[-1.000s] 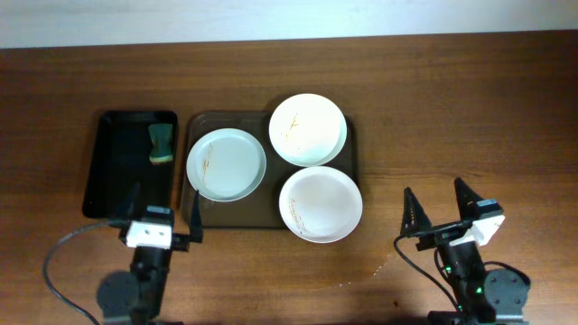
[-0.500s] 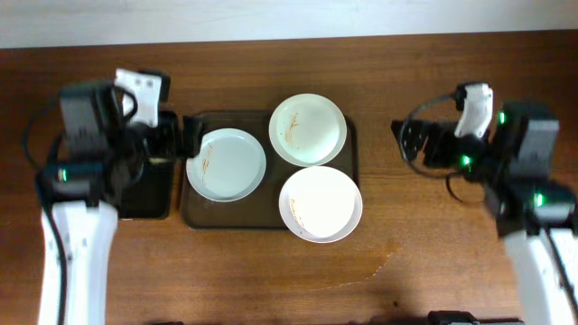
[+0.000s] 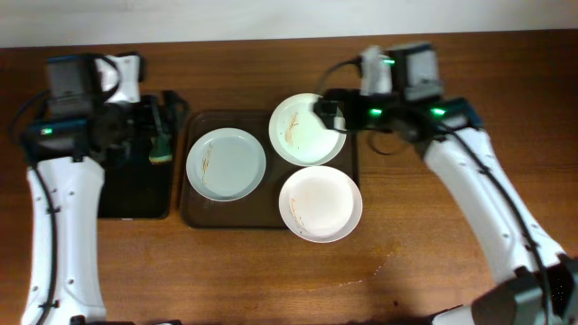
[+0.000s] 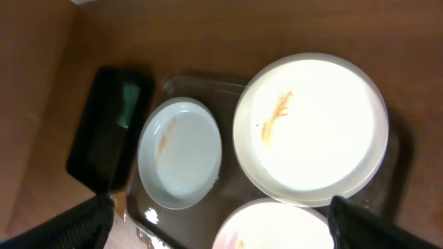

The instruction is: Clean dirty plates on tray and stack at the side

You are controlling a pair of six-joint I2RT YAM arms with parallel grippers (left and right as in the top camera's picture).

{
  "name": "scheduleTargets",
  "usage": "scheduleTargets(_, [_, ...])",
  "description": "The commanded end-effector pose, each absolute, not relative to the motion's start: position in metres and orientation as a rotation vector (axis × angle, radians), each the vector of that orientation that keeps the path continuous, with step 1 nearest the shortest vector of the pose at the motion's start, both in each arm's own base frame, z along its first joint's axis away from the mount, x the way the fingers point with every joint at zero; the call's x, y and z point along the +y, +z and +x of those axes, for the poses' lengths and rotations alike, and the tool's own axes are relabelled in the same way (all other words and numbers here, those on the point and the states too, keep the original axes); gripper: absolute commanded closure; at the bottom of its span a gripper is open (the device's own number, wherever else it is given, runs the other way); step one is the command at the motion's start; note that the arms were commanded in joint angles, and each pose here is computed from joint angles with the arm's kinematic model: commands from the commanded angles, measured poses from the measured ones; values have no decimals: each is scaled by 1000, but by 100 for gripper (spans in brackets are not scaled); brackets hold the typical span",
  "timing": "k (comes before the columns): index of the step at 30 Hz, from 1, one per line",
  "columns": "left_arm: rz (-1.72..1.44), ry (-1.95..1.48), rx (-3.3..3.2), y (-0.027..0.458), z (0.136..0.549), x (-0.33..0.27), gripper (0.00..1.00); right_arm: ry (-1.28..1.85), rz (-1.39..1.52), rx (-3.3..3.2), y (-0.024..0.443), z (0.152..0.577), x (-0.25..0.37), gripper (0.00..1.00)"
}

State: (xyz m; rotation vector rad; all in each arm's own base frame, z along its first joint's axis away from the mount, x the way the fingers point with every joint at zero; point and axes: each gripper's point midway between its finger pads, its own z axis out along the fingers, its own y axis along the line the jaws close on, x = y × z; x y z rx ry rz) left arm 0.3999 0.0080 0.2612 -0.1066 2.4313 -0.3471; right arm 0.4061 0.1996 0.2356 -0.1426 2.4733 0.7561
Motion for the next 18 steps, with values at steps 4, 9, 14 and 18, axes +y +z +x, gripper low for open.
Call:
scheduleTargets(4, [-491, 69, 2458, 246, 391, 102, 1, 535, 48, 2586, 180, 422, 268, 11])
scheduleTargets(9, [-534, 166, 2540, 210, 400, 118, 1, 478, 6, 2730, 102, 408, 308, 34])
scheduleTargets(14, [-551, 158, 2679, 155, 408, 119, 4, 459, -58, 2776, 59, 400, 332, 48])
scheduleTargets(18, [-494, 112, 2754, 127, 414, 113, 4, 443, -29, 2807, 37, 400, 335, 57])
